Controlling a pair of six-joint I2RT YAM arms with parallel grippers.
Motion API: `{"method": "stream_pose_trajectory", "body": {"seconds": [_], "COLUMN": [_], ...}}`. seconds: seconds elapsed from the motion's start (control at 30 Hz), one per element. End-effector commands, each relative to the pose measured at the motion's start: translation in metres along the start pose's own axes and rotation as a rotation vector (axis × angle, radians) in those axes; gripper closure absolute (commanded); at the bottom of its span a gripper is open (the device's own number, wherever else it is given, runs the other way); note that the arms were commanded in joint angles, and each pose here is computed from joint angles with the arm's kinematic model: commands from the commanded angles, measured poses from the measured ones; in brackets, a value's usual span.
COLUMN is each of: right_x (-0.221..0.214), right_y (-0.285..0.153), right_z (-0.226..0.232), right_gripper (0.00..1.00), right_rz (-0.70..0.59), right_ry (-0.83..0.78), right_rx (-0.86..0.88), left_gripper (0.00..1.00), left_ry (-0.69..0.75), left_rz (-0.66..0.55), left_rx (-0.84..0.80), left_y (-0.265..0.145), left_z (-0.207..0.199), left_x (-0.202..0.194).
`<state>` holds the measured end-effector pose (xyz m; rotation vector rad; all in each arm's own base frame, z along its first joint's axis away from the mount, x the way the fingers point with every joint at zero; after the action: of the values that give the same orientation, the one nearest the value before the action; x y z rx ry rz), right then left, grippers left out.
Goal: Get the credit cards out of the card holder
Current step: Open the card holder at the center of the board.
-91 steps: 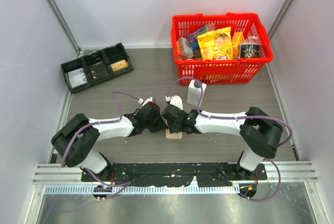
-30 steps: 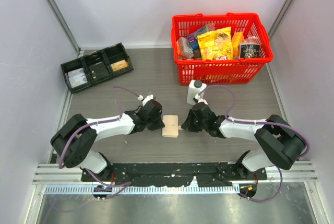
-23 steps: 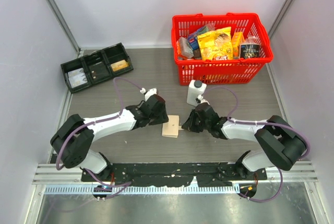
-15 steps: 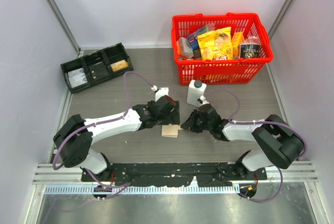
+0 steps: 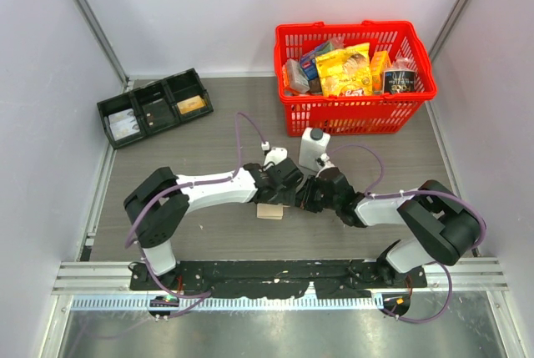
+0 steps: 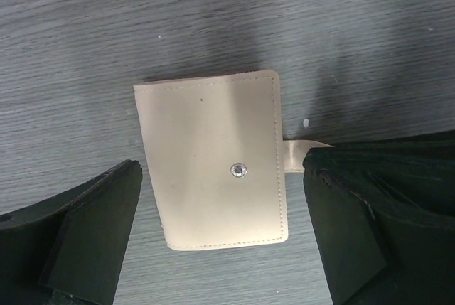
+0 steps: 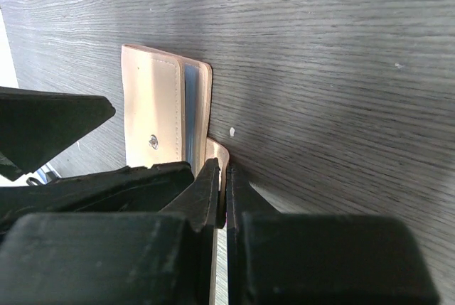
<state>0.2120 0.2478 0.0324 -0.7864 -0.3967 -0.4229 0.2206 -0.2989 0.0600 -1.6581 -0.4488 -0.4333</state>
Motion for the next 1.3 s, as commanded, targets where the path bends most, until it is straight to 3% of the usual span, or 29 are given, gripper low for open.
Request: {"method": "stream_pose_trajectory", "body": {"seconds": [0.0,0.27,0.7,0.77,1.23,1.27], "right_x": [0.003,0.002,0.001,0.001,0.001,0.001], "right_y": [0.001,0.001,-0.001,-0.001,0.0,0.0], "right_z": [0.0,-0.002,-0.006,-0.007,-0.009,-0.009], "right_gripper": [0.99,0.99,0.99,0.99,0.99,0.99], "right_rz": [-0.02,-0.02,-0.021,-0.023,-0.015,-0.014], "right_ry": [-0.003,-0.007,-0.021,-0.02,-0.04,-0.045], "right_rx": [0.013,0.006,-0.013,-0.016,-0.028,-0.027], "left_gripper": [0.0,0.03,0.35,0.43,0.67,0.72], "left_ry": [0.006,0.022,-0.02,-0.033,-0.143,-0.155], "left_rz": [-0.038,-0.041,-0.135,-0.135,-0.1,-0.091], "left_rx": [0.038,0.08,0.086,0.084,0.115,0.114], "left_y": [-0.002,0.002,-0.027,-0.028,-0.025,-0.023], "left_z": [-0.001,0.005,0.027,0.032,0.088,0.091], "left_x": [0.012,0.006,0.025,0.025,0.012,0.009]}}
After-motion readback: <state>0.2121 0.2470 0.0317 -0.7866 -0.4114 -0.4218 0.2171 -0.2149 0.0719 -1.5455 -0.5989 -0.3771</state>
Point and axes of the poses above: each gripper's point midway between its finger pads, its own y axis out along the fingers, its own z axis along the line the jaws close on, x = y × z, the point moved 2 cm from there along -y, back along the fingers, and after that the axes turned 8 degrees about -y, right-handed, at the moved point
